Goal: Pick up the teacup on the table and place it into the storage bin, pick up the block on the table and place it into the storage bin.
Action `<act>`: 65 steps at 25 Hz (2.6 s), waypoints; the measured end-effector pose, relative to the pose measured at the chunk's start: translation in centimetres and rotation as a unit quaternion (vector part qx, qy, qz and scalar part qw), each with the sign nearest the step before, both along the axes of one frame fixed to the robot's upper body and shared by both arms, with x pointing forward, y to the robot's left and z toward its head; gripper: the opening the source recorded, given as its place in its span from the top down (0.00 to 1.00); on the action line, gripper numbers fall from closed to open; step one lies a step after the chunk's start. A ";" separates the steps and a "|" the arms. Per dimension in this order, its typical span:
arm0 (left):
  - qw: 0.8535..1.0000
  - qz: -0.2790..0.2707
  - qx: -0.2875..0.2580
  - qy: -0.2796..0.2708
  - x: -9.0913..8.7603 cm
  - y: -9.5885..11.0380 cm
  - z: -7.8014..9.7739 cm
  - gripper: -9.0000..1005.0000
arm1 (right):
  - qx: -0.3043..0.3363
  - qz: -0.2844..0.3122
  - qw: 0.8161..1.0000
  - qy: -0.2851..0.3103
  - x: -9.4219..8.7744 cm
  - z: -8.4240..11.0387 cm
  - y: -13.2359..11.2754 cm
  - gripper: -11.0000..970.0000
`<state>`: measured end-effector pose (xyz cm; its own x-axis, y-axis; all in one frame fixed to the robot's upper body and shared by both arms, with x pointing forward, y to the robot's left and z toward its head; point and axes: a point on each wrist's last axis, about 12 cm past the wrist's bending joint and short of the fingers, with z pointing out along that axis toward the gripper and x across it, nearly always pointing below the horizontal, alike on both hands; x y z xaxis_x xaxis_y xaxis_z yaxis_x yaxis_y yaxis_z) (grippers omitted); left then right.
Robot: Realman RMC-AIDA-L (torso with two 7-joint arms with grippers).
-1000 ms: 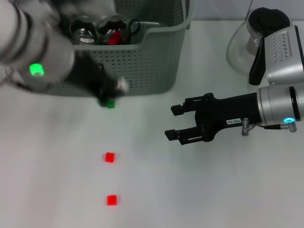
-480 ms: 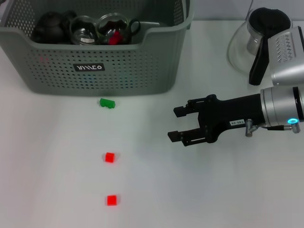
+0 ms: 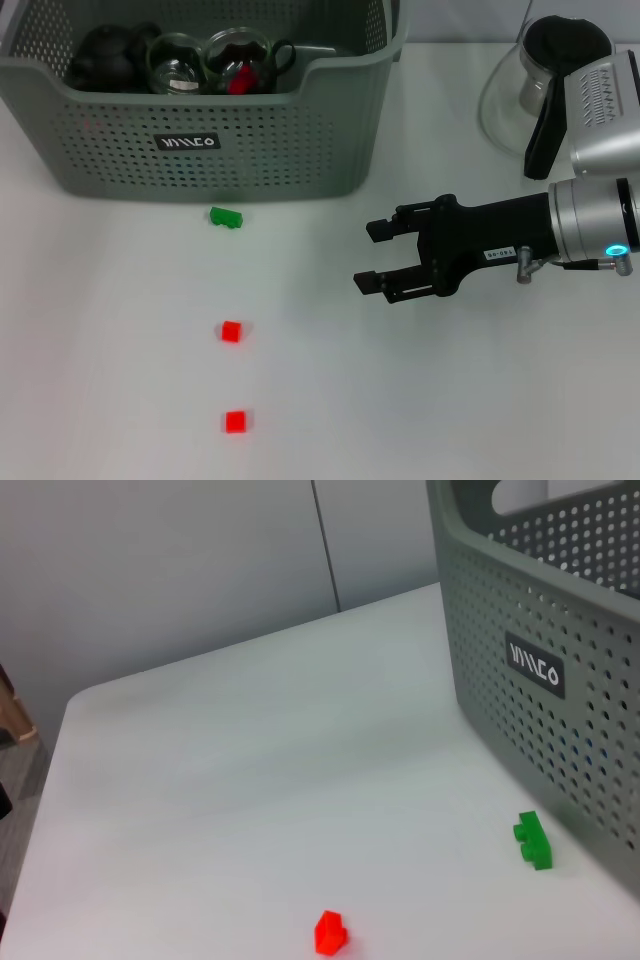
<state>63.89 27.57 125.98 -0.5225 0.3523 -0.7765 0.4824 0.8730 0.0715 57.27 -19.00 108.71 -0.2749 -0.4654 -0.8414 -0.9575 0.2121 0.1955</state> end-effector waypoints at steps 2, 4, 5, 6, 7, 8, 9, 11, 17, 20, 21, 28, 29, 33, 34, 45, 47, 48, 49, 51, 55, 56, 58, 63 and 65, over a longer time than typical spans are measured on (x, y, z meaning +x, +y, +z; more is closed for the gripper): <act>1.000 -0.024 -0.008 0.012 -0.8 0.1 0.8 0.56 | 0.000 0.000 1.000 -0.001 0.0 0.0 0.0 0.21; 0.997 -0.071 -0.019 0.033 -2.1 -0.1 1.4 0.48 | 0.000 0.000 1.000 -0.001 0.1 0.1 0.0 0.21; 0.997 -0.071 -0.019 0.033 -2.1 -0.1 1.4 0.43 | 0.000 0.000 1.000 -0.002 0.1 0.1 0.0 0.21; 0.990 -0.122 -0.023 0.061 -3.5 -0.5 1.5 0.39 | 0.001 -0.001 1.000 -0.002 0.1 0.1 0.0 0.21; 0.986 -0.148 -0.022 0.074 -4.2 -0.6 1.4 0.35 | 0.002 -0.004 1.000 -0.002 0.2 0.1 -0.1 0.21; 0.979 -0.180 -0.021 0.089 -5.3 -0.9 1.0 0.31 | 0.005 -0.007 1.000 -0.002 0.2 0.1 -0.1 0.21; 0.976 -0.195 -0.020 0.092 -5.8 -1.0 0.9 0.27 | 0.006 -0.010 1.000 -0.003 0.2 0.1 -0.1 0.21; 0.964 -0.245 -0.018 0.104 -7.6 -1.3 0.1 0.23 | 0.009 -0.016 1.000 -0.003 0.2 0.0 0.0 0.21; 0.940 -0.313 -0.011 0.136 -10.4 -2.2 -3.6 0.12 | 0.010 -0.019 1.000 0.000 0.2 0.0 0.1 0.21; 0.922 -0.354 -0.002 0.154 -11.2 -3.1 -5.7 0.07 | 0.010 -0.019 1.000 0.000 0.3 0.0 0.4 0.21; 0.916 -0.368 0.004 0.159 -11.4 -3.5 -6.3 0.07 | 0.010 -0.018 1.000 0.000 0.4 0.0 0.5 0.21; 0.889 -0.400 0.084 0.208 -10.6 -6.1 -10.7 0.07 | 0.008 -0.019 1.000 -0.001 0.6 0.2 0.7 0.21; 0.889 -0.400 0.084 0.208 -10.6 -6.1 -10.7 0.07 | 0.008 -0.019 1.000 0.000 0.6 0.1 0.7 0.21; 0.888 -0.395 0.108 0.212 -9.8 -6.3 -12.1 0.07 | 0.010 -0.020 1.000 0.002 0.5 0.0 0.8 0.21; 0.888 -0.395 0.108 0.212 -9.8 -6.3 -12.1 0.07 | 0.010 -0.020 1.000 0.003 0.4 0.0 0.7 0.21; 0.877 -0.403 0.156 0.208 -8.7 -7.0 -13.8 0.08 | 0.009 -0.020 1.000 0.010 0.1 -0.4 0.8 0.21; 0.878 -0.402 0.157 0.206 -8.6 -7.1 -13.9 0.08 | 0.010 -0.019 1.000 0.011 0.1 -0.4 0.8 0.21; 0.879 -0.400 0.158 0.205 -8.5 -7.1 -14.0 0.08 | 0.010 -0.018 1.000 0.011 0.0 -0.4 0.8 0.21; 0.880 -0.399 0.159 0.204 -8.4 -7.1 -14.0 0.08 | 0.010 -0.017 1.000 0.011 0.0 -0.4 0.8 0.21; 0.882 -0.396 0.159 0.202 -8.3 -7.2 -14.2 0.09 | 0.010 -0.016 1.000 0.012 0.0 -0.4 0.8 0.21; 0.882 -0.393 0.161 0.203 -8.2 -7.2 -14.6 0.09 | 0.010 -0.016 1.000 0.012 0.0 -0.4 0.8 0.21; 0.882 -0.393 0.161 0.204 -8.2 -7.2 -14.7 0.09 | 0.010 -0.016 1.000 0.012 0.0 -0.4 0.8 0.21; 0.881 -0.393 0.162 0.206 -8.2 -7.2 -14.8 0.09 | 0.010 -0.017 1.000 0.011 0.0 -0.4 0.8 0.21; 0.879 -0.395 0.164 0.208 -8.3 -7.4 -15.1 0.13 | 0.009 -0.018 1.000 0.011 0.0 -0.4 0.8 0.21; 0.880 -0.395 0.164 0.209 -8.3 -7.4 -15.2 0.19 | 0.009 -0.018 1.000 0.011 0.0 -0.4 0.8 0.21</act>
<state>55.62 20.19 110.80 -0.2298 0.9024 -0.3645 0.9731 0.2194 -0.0702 57.32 -18.20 108.27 -0.3098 -0.4398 -0.8429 -0.9447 0.2426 0.2206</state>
